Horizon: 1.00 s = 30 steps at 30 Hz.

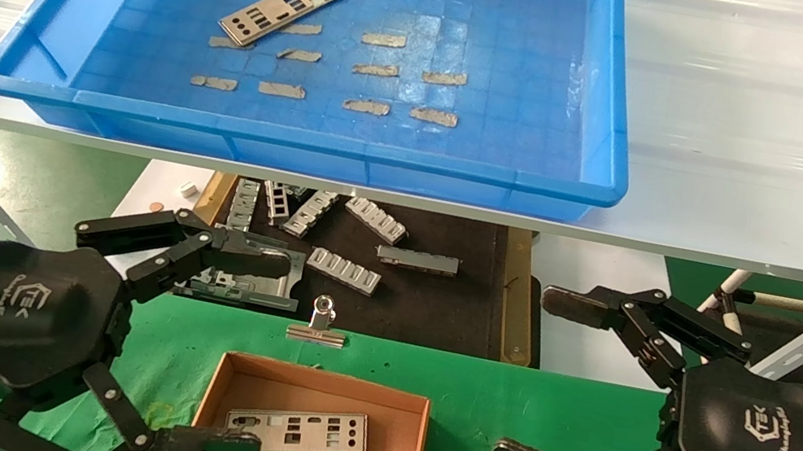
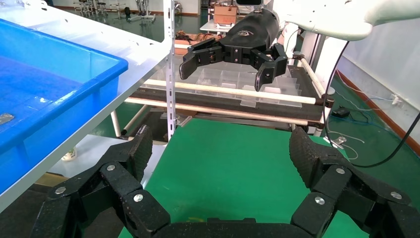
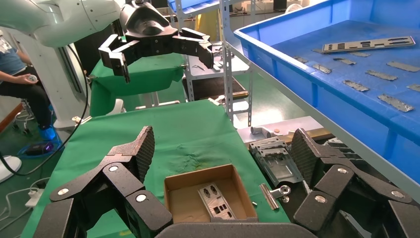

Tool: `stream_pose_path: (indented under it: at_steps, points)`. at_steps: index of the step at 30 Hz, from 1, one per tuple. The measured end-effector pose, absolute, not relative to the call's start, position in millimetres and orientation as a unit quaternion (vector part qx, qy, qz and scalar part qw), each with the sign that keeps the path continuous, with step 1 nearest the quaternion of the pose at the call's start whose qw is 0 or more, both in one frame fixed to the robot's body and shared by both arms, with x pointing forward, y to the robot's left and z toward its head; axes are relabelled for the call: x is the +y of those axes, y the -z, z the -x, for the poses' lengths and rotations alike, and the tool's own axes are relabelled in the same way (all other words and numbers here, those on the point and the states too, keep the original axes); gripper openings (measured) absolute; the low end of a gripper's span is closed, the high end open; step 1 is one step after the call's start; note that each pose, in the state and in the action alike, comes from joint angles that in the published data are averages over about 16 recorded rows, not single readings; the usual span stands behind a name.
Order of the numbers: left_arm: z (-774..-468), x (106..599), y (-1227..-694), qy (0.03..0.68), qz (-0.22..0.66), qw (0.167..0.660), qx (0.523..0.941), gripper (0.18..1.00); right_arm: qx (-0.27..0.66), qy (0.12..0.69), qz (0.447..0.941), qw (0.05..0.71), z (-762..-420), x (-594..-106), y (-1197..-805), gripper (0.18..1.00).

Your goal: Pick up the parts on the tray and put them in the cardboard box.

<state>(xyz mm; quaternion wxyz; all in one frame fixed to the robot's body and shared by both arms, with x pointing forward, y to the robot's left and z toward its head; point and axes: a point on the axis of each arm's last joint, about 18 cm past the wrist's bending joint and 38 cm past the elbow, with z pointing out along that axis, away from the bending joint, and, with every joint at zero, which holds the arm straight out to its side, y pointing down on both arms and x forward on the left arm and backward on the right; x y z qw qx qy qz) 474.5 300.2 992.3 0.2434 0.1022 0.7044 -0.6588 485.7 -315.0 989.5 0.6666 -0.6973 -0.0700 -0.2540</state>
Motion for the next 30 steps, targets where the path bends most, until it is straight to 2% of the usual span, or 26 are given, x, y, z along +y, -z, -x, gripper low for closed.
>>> stream_pose_path:
  at_steps: [30]
  points:
    - [-475.5, 300.0, -992.0, 0.658, -0.101, 0.244, 0.705, 1.001, -0.07, 0.254, 0.697, 0.667, -485.7, -315.0, -989.5, 1.001]
